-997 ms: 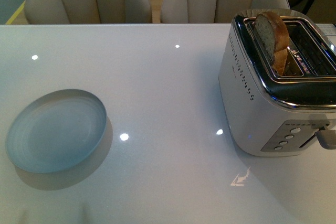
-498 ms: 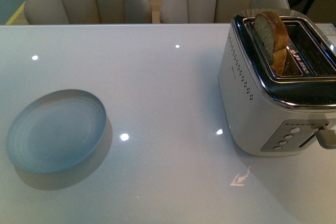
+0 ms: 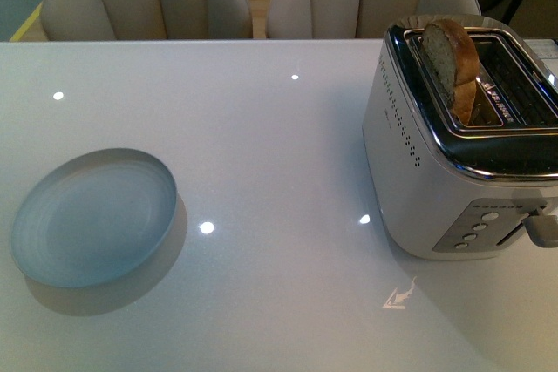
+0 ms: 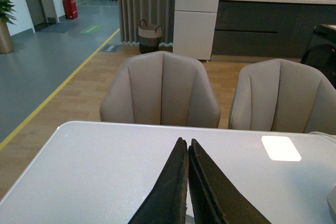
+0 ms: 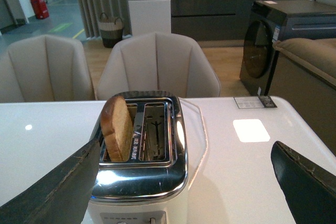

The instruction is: Left arm holds plate, right arm toasts bread

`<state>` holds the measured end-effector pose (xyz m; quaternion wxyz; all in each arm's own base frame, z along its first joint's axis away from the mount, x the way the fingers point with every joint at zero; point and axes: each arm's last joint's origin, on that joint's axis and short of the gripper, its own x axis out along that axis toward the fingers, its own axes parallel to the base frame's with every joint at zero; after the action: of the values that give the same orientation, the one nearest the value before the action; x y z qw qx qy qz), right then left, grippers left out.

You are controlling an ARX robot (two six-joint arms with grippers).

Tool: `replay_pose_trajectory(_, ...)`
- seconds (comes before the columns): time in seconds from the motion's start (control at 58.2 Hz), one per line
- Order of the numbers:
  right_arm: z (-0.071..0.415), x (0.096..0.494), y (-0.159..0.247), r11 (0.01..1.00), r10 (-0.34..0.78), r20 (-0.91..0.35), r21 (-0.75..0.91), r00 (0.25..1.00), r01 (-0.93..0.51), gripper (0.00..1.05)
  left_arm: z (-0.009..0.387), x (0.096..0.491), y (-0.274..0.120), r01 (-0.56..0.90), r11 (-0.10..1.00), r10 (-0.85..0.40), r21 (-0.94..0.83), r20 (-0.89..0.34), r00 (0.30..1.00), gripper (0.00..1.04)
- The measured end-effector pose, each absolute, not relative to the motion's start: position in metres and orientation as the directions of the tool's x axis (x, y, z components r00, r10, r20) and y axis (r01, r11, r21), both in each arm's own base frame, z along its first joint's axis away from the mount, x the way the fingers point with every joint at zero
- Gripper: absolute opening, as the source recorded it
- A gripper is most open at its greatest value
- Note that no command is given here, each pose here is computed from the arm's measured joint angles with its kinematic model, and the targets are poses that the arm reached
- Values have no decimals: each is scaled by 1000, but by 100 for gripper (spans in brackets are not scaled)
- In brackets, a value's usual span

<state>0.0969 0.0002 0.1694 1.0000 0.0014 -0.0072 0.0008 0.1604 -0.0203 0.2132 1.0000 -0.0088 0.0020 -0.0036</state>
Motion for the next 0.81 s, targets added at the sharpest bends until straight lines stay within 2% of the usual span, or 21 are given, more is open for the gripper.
replay_pose_trajectory(0.292, 169, 97, 0, 1000, 2, 14, 3, 1000, -2, 96, 193, 142, -6, 28, 1000, -28, -13, -5, 1000, 3)
replay_pose_trajectory(0.378, 169, 97, 0, 1000, 1, 15, 3, 1000, -1, 96, 190, 138, -1, -2, 1000, 2, -12, -2, 1000, 3)
replay_pose_trajectory(0.808, 169, 97, 0, 1000, 1, 14, 3, 1000, -1, 96, 177, 122, 0, 4, 1000, -4, -11, -2, 1000, 3)
